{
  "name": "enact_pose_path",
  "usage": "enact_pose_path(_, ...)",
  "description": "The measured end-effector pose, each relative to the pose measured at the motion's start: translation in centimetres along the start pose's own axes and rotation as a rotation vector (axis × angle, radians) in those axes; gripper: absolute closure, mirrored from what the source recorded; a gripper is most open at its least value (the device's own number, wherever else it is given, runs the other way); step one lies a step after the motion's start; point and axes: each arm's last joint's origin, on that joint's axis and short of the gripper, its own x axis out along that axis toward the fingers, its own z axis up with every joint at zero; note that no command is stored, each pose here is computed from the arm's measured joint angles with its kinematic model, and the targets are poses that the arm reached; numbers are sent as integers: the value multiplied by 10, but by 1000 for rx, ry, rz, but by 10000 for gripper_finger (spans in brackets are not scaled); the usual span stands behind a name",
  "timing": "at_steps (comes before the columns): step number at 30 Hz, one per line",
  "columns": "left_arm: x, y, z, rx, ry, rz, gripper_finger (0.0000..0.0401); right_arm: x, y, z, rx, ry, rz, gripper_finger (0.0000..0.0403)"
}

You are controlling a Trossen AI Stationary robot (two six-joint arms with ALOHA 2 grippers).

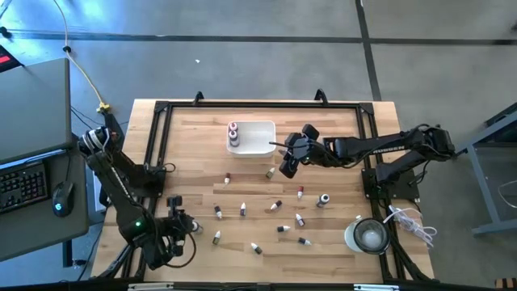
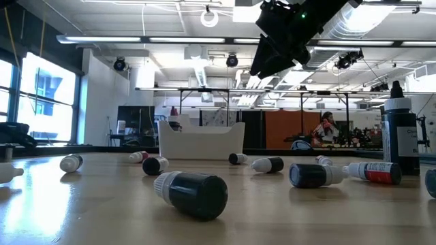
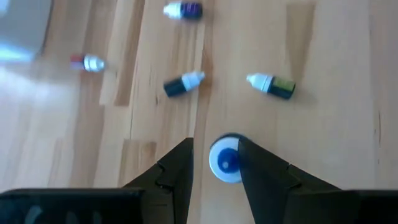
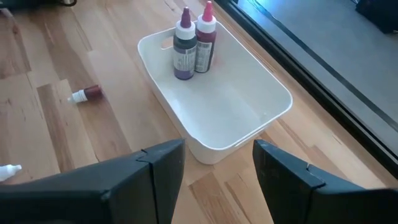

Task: Pick & Place food coloring
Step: Put the large blue food coloring bottle into the white bin

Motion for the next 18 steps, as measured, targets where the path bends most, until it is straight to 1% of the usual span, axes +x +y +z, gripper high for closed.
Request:
enact_pose_path(15, 0, -1, -1, -14, 33, -20, 279, 0, 0, 0, -1, -2, 9, 219)
enact_pose_path(18, 0, -2, 0, -24, 30, -39, 290, 0, 0, 0, -3, -2, 9, 219)
